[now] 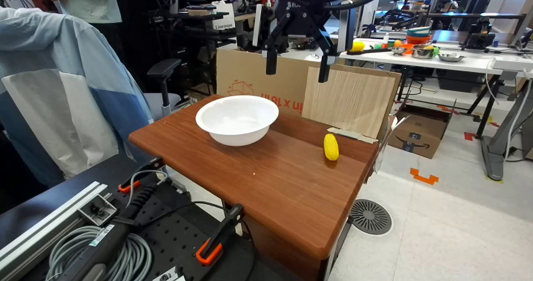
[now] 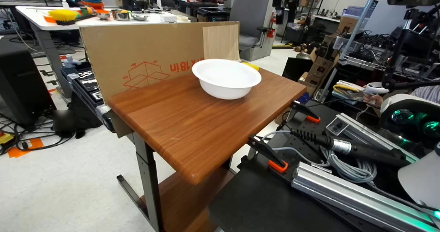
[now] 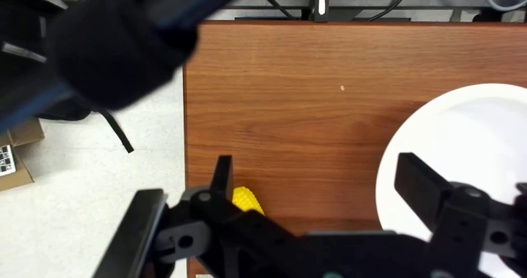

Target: Put the plastic maize in the white bowl

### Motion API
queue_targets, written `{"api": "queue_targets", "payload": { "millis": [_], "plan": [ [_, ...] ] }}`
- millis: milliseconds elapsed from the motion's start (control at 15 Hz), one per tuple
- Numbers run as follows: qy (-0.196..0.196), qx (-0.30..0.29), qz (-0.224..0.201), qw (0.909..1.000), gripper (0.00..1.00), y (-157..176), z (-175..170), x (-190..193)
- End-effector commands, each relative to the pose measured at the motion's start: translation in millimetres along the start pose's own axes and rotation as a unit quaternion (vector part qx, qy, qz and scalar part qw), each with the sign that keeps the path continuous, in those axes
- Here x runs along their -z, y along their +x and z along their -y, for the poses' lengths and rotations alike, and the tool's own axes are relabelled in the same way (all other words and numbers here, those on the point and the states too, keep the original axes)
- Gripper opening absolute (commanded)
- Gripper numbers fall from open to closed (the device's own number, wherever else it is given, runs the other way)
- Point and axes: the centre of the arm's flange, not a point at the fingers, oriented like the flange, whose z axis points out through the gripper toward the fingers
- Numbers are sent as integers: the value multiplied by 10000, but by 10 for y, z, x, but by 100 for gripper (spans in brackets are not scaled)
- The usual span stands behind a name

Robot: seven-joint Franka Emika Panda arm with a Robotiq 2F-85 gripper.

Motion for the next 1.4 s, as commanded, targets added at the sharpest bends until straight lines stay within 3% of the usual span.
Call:
{"api": "queue_targets", "payload": {
  "millis": [0, 200, 467, 733, 933, 1067, 1333],
  "plan": [
    [-46, -118, -199, 9997, 100, -24, 32, 2],
    [127, -43, -571, 9983, 100, 155, 9, -1],
    [21, -278, -1360, 9903, 100, 589, -206, -78],
    [-453, 275, -570, 9970, 100, 983, -466, -324],
    [-577, 860, -171, 9945, 100, 1213, -594, -487],
    [-650, 1000, -232, 9926, 100, 1406, -594, -546],
    [-599, 550, -825, 9933, 100, 1795, -448, -760]
  ]
}}
